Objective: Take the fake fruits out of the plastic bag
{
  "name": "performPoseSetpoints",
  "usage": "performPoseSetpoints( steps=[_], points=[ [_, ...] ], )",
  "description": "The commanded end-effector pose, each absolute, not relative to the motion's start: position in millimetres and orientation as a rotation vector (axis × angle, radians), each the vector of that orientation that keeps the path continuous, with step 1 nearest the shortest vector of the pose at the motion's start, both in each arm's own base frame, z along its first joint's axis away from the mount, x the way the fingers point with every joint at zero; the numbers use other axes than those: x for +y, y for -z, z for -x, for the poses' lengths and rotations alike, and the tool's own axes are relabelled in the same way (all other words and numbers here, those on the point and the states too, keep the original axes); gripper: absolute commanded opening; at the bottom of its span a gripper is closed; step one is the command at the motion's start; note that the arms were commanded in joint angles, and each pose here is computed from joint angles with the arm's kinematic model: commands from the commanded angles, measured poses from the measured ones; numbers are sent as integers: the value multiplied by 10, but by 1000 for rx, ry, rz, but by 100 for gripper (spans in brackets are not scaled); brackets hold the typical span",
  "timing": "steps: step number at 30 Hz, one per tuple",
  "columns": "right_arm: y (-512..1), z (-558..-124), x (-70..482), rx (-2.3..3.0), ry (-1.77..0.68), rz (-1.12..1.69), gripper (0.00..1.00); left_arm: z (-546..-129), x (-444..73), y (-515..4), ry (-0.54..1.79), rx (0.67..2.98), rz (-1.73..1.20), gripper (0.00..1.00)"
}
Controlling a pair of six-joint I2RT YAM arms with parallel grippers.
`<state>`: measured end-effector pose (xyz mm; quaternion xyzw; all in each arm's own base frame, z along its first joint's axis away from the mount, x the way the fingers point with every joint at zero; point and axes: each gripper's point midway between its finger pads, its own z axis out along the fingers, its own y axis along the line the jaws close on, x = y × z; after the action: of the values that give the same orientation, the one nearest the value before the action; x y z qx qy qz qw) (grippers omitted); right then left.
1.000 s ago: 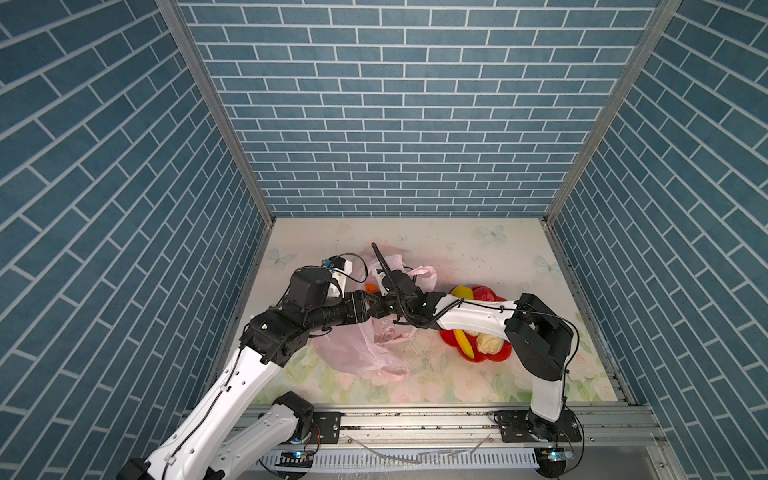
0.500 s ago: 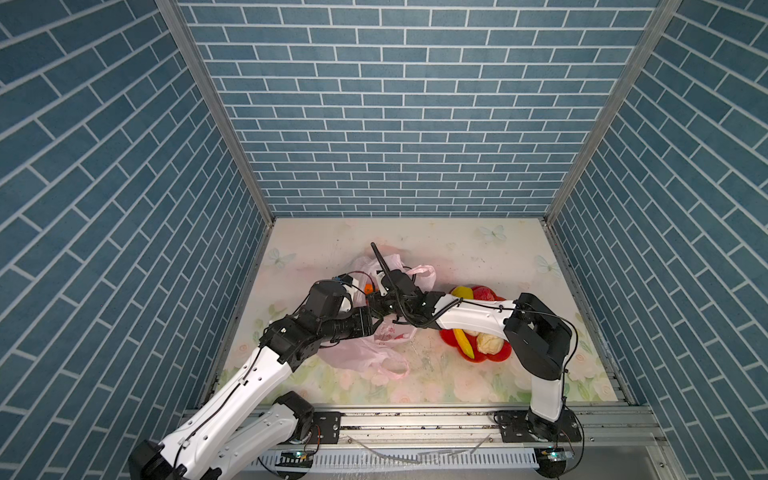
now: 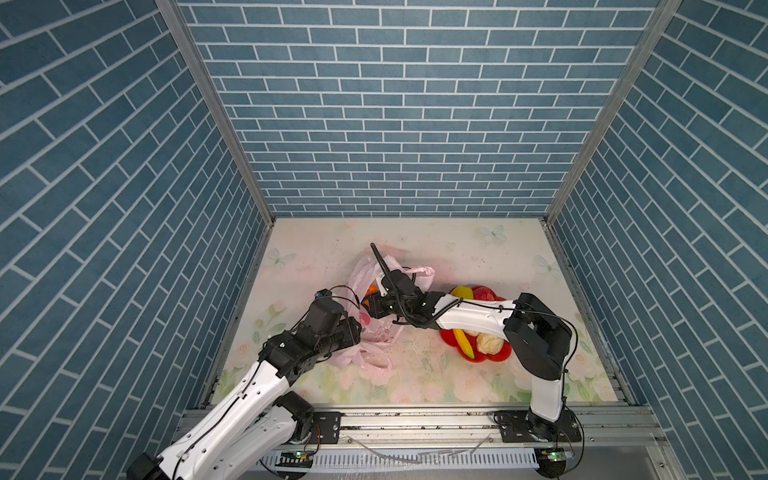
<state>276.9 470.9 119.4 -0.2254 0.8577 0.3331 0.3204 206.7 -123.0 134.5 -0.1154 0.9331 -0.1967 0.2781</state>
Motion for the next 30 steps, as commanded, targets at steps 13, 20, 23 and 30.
performPoseSetpoints(
  steps=[13, 20, 23, 30],
  points=[
    [-1153, -2632, 4604, 2293, -902, 624, 0, -2465, -829, -1294, 270, 2401, 492, 66],
    [-1118, -2520, 4649, 2298, -936, 685, 0, -2695, -788, -1060, 264, 2439, 541, 67],
    [-1117, -2481, 4658, 2290, -943, 709, 0, -2779, -778, -983, 270, 2446, 561, 67],
    [-1064, -2442, 4674, 2276, -944, 757, 0, -2929, -880, -988, 375, 2459, 565, 73]
  ],
)
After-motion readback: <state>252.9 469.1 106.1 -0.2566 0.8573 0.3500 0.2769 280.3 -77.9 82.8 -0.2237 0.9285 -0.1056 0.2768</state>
